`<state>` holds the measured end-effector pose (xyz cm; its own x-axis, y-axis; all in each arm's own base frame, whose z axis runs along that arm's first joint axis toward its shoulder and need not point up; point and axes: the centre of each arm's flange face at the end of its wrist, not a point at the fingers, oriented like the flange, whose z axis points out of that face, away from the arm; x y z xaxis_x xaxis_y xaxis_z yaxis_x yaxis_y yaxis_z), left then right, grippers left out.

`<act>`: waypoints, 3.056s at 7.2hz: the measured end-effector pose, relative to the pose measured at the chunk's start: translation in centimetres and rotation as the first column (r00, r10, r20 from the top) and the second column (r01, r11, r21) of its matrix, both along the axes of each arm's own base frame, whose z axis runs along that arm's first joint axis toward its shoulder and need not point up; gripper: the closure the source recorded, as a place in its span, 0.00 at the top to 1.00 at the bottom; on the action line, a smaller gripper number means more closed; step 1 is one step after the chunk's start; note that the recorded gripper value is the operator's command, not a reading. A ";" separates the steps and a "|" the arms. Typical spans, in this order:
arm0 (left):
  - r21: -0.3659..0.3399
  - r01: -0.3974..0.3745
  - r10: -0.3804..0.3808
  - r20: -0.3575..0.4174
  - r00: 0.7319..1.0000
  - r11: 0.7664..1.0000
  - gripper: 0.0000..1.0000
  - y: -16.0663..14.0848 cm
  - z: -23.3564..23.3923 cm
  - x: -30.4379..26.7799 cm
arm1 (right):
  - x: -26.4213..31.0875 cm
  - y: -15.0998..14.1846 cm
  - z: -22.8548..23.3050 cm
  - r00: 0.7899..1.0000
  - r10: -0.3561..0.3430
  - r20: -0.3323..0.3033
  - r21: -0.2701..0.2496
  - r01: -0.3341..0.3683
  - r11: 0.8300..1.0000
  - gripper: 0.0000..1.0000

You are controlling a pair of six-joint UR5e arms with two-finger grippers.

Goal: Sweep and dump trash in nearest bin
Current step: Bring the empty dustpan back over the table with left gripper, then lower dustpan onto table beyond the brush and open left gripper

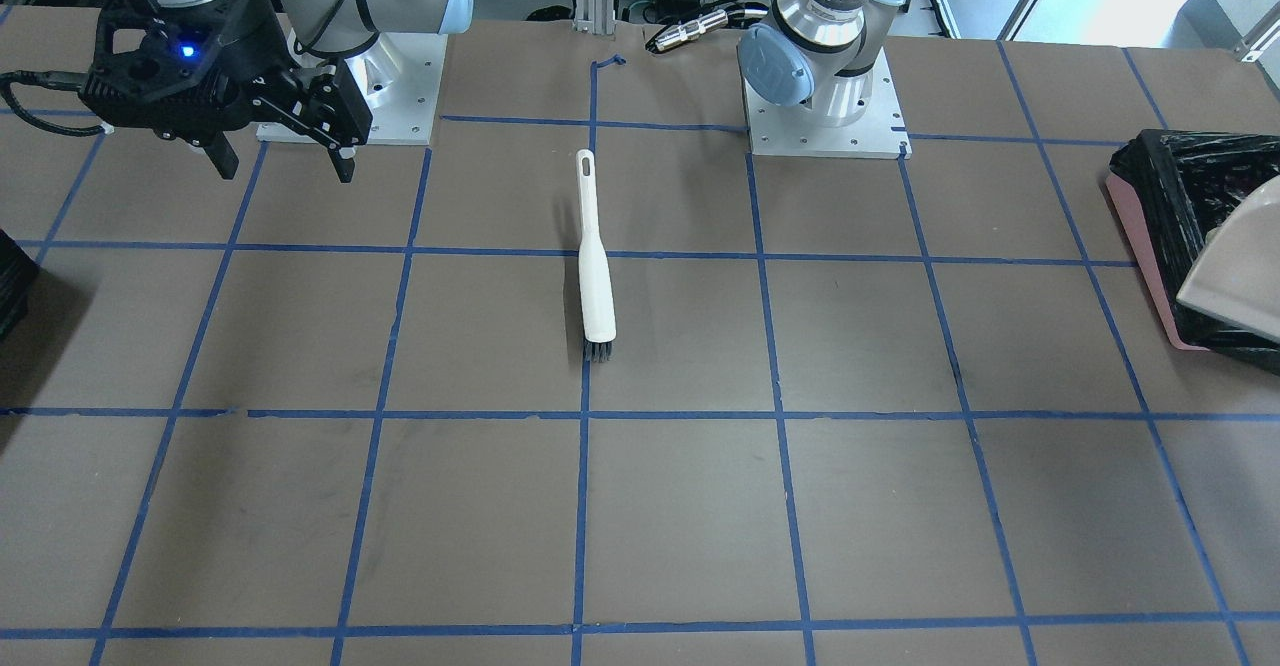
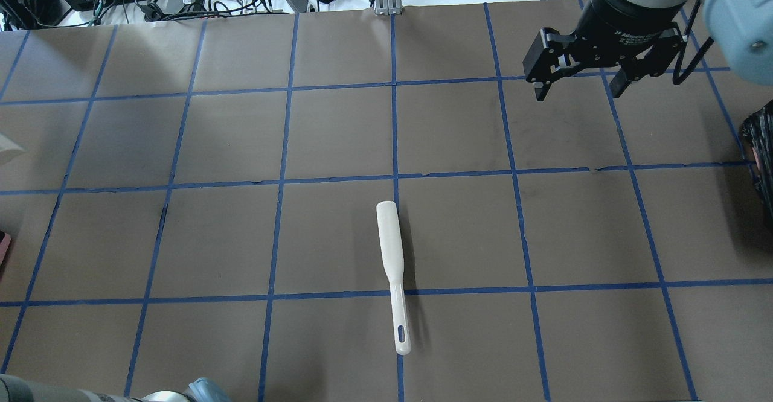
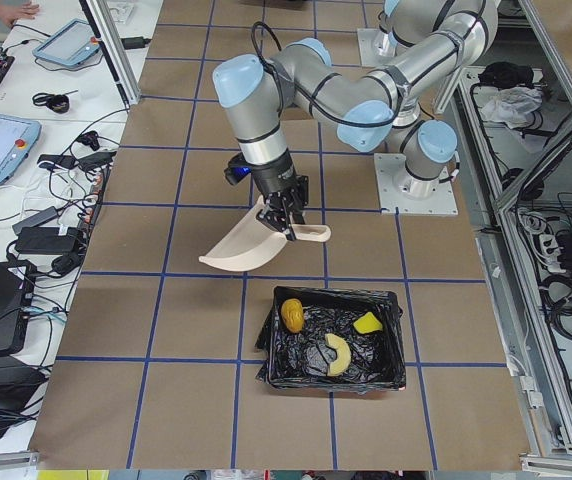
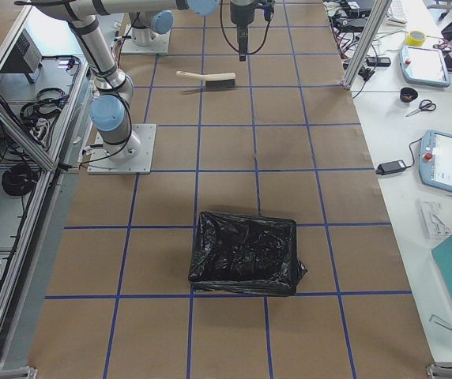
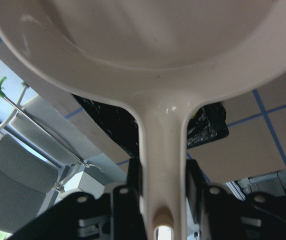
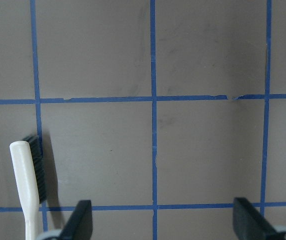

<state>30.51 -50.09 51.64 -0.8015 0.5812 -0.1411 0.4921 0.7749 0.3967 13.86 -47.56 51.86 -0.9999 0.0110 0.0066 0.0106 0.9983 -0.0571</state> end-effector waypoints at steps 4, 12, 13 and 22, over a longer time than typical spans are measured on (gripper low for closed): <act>-0.171 -0.160 0.147 -0.088 0.985 0.972 0.00 -6.4 -2.6 -17.6 | 0.1 0.1 -0.1 1.000 0.008 -0.001 0.002 -0.008 1.000 1.00; -0.180 -0.392 0.334 -0.283 0.899 0.902 0.00 -9.5 -14.5 -52.7 | 0.3 0.1 0.0 1.000 0.015 -0.002 0.000 -0.015 1.000 1.00; -0.184 -0.392 0.329 -0.299 0.896 0.901 0.00 -9.8 -16.5 -55.6 | 0.3 0.1 0.0 1.000 0.015 -0.002 0.001 -0.015 1.000 1.00; -0.197 -0.480 0.413 -0.303 0.859 0.855 0.00 -8.5 -26.6 -67.7 | 0.3 0.1 -0.1 0.999 0.044 -0.005 0.003 -0.044 0.999 1.00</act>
